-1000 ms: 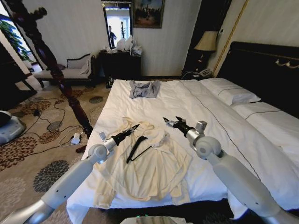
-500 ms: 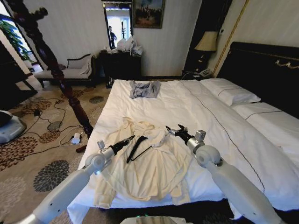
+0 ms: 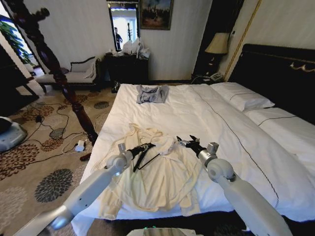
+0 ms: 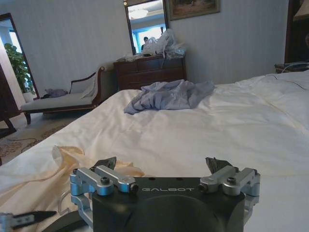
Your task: Pick up the clothes from the bed and hang them on the clothes hanger.
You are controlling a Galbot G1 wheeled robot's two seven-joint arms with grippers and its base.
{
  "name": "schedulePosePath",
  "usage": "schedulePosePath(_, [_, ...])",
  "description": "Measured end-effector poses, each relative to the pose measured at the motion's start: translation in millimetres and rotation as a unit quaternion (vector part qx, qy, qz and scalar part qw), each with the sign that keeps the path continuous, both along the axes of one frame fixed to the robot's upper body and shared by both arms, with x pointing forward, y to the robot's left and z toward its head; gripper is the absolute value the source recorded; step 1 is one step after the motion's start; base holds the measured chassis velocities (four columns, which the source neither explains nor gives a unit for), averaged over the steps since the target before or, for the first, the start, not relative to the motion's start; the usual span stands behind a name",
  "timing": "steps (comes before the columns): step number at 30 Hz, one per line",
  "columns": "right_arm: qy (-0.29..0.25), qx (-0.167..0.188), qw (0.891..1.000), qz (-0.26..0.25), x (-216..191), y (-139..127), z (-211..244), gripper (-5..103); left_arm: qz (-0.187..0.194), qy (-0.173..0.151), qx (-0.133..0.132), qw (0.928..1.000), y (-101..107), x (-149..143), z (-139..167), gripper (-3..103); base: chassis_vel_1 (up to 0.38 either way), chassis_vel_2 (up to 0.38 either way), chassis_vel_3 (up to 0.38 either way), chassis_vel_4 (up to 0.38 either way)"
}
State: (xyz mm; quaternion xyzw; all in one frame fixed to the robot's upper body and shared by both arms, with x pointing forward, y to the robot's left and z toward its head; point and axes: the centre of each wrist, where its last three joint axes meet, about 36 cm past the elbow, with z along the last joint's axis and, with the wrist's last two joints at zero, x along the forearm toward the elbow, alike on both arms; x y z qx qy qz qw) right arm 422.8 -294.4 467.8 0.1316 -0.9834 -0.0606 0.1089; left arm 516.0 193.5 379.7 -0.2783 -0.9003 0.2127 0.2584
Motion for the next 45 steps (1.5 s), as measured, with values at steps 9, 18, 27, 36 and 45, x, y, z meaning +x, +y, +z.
schedulePosePath(9, [0.0,0.005,1.0,-0.005,-3,-1,-1,100,0.007,0.007,0.022,0.9997,-9,8,-5,49,0.0,0.0,0.0,0.0])
schedulePosePath(18, [-0.004,0.011,1.0,0.0,2,4,1,100,0.011,-0.001,0.062,0.998,3,1,-5,40,0.0,0.0,0.0,0.0])
schedulePosePath(27, [-0.007,0.015,1.0,0.003,5,8,4,100,0.02,0.01,0.085,0.9961,4,1,-5,38,0.0,0.0,0.0,0.0])
schedulePosePath(36, [-0.011,0.02,1.0,0.003,7,10,7,100,0.012,0.015,0.137,0.9904,-1,4,-3,38,0.0,0.0,0.0,0.0])
schedulePosePath(45, [-0.014,0.024,1.0,0.003,9,11,9,100,0.009,0.018,0.157,0.9874,-4,8,-3,37,0.0,0.0,0.0,0.0])
